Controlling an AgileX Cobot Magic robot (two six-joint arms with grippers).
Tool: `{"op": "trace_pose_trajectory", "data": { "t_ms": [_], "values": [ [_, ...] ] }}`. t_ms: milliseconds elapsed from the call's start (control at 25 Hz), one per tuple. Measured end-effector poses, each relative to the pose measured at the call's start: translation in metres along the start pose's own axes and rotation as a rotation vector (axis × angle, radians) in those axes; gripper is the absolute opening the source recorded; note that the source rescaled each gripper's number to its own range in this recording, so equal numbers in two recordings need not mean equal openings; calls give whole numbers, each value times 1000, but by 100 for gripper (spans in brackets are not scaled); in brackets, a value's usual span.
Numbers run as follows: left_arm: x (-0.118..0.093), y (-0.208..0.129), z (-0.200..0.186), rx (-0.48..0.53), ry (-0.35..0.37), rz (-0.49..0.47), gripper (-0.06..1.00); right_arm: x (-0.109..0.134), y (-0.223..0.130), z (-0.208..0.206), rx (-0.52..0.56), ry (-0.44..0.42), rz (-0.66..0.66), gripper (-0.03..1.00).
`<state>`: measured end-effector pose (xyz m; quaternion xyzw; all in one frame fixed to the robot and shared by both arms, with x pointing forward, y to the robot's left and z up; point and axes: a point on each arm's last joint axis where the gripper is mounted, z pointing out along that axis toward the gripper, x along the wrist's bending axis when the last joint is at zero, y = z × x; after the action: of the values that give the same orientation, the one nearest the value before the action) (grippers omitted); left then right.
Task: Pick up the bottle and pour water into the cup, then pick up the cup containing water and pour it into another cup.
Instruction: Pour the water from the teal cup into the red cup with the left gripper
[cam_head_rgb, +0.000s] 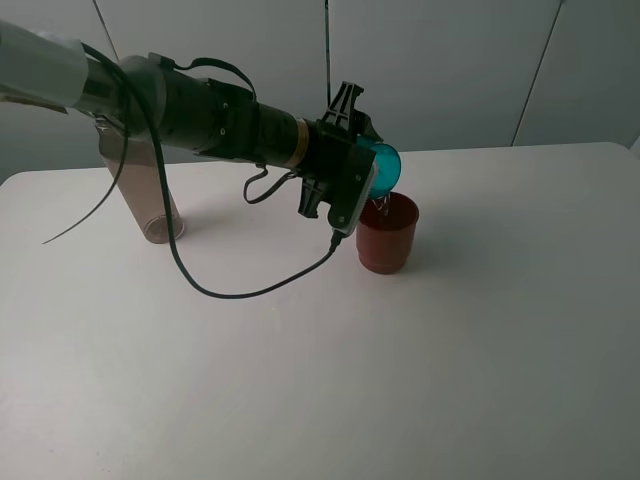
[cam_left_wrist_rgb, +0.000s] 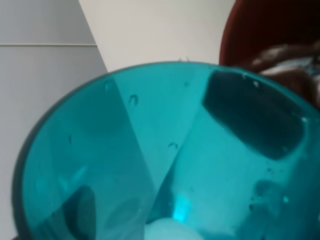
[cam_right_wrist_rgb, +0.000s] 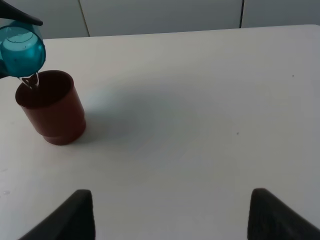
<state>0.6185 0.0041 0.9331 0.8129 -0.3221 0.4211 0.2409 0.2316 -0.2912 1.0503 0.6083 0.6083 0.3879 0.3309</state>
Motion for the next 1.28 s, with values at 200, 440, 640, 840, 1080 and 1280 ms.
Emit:
{"op": "trace_pose_trajectory", "data": {
  "t_ms": [200, 440, 640, 840, 1080, 1280],
  "values": [
    [0, 1, 0, -2, -1, 38, 17, 0, 0, 0, 0, 0, 0, 0],
    [0, 1, 0, -2, -1, 122, 17, 0, 0, 0, 0, 0, 0, 0],
    [0, 1, 0, -2, -1, 180, 17, 0, 0, 0, 0, 0, 0, 0],
    [0, 1, 0, 2, -2, 219, 17, 0, 0, 0, 0, 0, 6, 0],
    [0, 0, 0, 5, -4, 264, 17, 0, 0, 0, 0, 0, 6, 0],
    [0, 0, 0, 5, -4, 271, 17, 0, 0, 0, 0, 0, 6, 0]
  ]
}}
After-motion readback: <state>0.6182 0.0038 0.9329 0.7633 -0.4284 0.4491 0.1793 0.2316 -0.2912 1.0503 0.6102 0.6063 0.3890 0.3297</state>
